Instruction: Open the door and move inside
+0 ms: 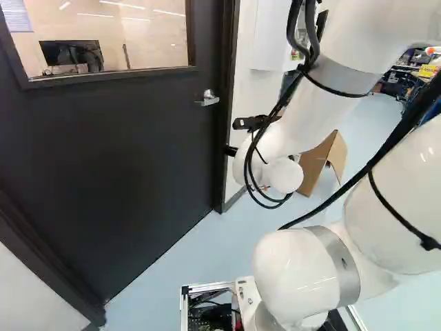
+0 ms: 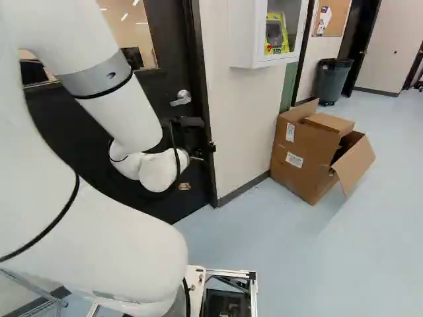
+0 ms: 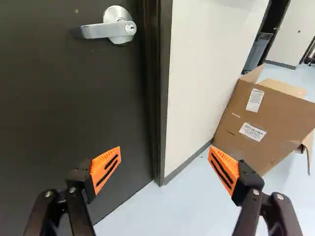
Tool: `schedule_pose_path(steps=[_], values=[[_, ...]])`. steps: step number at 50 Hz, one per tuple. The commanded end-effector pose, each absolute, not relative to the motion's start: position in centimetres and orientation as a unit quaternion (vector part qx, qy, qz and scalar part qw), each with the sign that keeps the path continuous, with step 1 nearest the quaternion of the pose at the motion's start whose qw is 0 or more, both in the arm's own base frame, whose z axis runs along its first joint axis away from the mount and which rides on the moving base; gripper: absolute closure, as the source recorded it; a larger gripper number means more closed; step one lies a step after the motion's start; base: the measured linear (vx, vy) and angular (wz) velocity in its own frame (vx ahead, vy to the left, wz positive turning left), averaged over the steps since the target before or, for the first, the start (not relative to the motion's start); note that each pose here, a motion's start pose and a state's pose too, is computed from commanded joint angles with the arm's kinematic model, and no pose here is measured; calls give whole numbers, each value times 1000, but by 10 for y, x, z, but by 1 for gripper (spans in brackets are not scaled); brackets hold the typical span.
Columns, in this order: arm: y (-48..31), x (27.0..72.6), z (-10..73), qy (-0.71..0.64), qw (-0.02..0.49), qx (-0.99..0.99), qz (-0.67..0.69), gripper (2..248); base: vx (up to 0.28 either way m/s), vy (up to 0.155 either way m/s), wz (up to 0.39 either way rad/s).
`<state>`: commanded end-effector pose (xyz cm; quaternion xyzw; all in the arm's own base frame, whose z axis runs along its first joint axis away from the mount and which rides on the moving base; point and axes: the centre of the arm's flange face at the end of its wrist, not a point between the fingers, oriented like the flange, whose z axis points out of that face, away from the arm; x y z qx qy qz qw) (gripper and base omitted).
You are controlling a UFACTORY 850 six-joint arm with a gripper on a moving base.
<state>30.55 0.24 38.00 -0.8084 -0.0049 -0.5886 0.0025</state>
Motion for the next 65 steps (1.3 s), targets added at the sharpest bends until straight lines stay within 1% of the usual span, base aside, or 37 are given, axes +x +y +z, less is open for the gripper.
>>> schedule_pose_path(steps=[18,65], values=[[8,327,399,-39,11,-791,-610,3,0,0,0],[41,384,453,-208,51,-716,-664,3,0,0,0]])
